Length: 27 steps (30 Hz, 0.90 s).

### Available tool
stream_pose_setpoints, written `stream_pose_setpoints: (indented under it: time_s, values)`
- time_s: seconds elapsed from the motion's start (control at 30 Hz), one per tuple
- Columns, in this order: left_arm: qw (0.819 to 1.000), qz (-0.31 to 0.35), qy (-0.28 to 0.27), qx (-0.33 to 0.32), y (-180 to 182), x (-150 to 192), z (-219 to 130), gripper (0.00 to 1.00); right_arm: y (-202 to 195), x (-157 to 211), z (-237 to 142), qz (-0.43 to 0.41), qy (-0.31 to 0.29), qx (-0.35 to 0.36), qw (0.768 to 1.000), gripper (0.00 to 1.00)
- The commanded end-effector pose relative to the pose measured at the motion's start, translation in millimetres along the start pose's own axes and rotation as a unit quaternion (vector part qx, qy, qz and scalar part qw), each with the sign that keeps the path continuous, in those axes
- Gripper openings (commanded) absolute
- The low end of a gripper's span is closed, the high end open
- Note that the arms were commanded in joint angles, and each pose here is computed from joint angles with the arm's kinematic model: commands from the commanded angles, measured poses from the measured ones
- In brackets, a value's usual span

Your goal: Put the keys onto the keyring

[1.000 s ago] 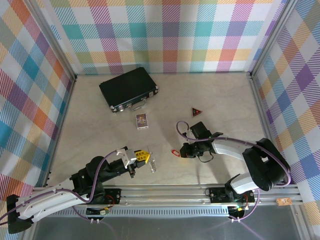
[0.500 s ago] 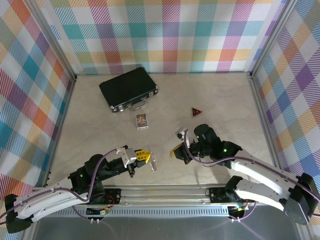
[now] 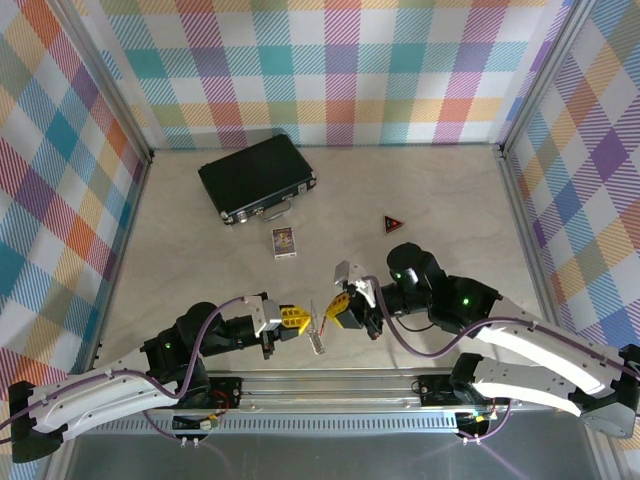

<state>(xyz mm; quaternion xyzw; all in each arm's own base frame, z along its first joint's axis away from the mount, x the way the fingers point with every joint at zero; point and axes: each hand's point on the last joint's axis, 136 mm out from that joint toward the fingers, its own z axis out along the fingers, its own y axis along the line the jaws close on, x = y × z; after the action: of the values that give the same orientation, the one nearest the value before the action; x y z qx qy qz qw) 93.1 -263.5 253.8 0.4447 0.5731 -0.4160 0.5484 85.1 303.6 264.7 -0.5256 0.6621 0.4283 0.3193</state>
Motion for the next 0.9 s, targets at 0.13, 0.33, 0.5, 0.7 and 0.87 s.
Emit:
stream_pose_setpoints:
  time_s: [0.13, 0.33, 0.5, 0.7, 0.87]
  values:
    - [0.998, 0.010, -0.052, 0.027, -9.3, -36.9, -0.9, 0.00, 3.9, -5.3, -4.0, -0.029, 0.016, 0.023, 0.999, 0.00]
    - [0.998, 0.012, -0.054, 0.026, -9.2, -37.5, -0.8, 0.00, 5.1, -10.1, -0.4, -0.069, 0.010, 0.042, 0.997, 0.00]
    - [0.998, 0.013, -0.055, 0.029, -10.3, -38.7, -1.4, 0.00, 5.8, -12.4, 2.7, -0.080, 0.007, 0.050, 0.996, 0.00]
    - [0.998, 0.011, -0.054, 0.028, -10.2, -38.0, -2.8, 0.00, 4.4, -14.7, 2.6, -0.089, -0.001, 0.063, 0.994, 0.00]
    - [0.998, 0.010, -0.055, 0.029, -10.4, -38.4, -2.6, 0.00, 4.3, -15.5, 0.6, -0.092, -0.009, 0.068, 0.993, 0.00]
